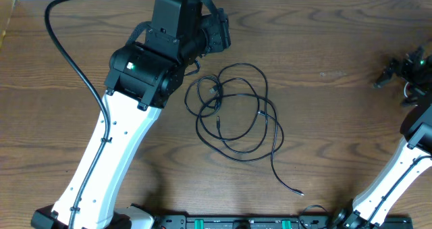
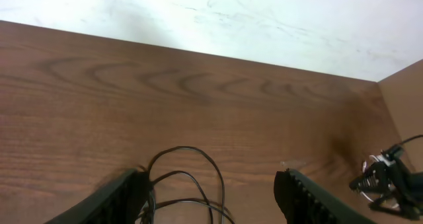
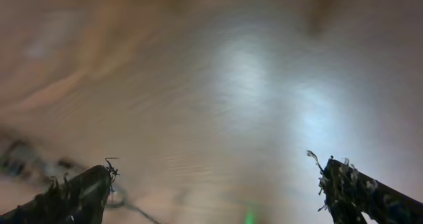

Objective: Untangle cables

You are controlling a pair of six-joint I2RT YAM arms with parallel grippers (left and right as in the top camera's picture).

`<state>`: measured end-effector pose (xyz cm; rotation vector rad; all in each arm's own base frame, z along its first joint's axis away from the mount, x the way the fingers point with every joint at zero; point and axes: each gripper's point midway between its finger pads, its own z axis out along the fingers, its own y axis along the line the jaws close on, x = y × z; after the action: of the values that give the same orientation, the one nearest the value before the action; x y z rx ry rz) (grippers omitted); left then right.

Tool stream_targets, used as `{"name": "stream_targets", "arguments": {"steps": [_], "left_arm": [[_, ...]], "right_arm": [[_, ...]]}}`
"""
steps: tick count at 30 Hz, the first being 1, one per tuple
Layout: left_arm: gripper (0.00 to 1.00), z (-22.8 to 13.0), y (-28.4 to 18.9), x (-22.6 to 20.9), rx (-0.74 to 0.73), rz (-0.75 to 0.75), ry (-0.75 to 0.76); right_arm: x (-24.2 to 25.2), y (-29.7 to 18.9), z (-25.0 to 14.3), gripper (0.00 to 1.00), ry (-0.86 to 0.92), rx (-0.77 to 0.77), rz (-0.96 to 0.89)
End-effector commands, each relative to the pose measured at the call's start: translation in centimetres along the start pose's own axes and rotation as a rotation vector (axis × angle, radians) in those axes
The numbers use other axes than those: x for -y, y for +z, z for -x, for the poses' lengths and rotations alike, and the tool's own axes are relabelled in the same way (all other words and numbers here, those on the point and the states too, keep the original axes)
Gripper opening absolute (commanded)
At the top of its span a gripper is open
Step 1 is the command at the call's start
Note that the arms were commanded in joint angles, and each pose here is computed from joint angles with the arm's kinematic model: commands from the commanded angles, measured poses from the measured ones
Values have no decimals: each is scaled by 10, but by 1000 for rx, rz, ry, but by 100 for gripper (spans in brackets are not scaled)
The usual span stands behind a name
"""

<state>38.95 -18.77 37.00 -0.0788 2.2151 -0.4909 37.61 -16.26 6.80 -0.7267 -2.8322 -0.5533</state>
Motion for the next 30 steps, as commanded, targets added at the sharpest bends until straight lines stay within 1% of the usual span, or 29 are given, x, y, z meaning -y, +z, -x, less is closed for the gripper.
{"name": "stream_targets", "arguments": {"steps": [1,6,9,12,14,16,19,22,23,25,26,28,30], "left_arm": [[66,-1,4,0,-5,5,3],[66,-1,4,0,-5,5,16],[67,0,4,0,-5,4,69],[70,-1,4,0,-7,2,102],[71,-5,4,8,-34,-58,151],[71,-9,3,11,-66,-109,169],[71,-13,3,-3,-112,-108,142],[71,-20,2,-27,-166,-57,117],[71,-24,2,-33,-186,-42,123],[71,-35,3,-43,-239,-17,163],[71,-49,7,-50,-293,-4,194],[71,-67,16,-59,-361,17,196],[70,-87,28,-69,-430,40,187]], "right_arm": [[-72,-28,5,99,-285,119,320],[-87,-32,5,99,-325,134,344],[-103,-32,-2,93,-400,128,342],[-128,-34,-11,90,-486,137,332],[-152,-41,-21,89,-575,162,320],[-173,-50,-29,89,-639,194,311],[-206,-67,-47,89,-745,258,300],[-233,-82,-65,90,-835,311,294],[-241,-87,-69,91,-849,331,295],[-255,-92,-74,97,-875,364,294],[-261,-92,-73,99,-877,381,270],[-260,-89,-66,99,-829,394,220],[-253,-84,-56,99,-739,402,157]]}}
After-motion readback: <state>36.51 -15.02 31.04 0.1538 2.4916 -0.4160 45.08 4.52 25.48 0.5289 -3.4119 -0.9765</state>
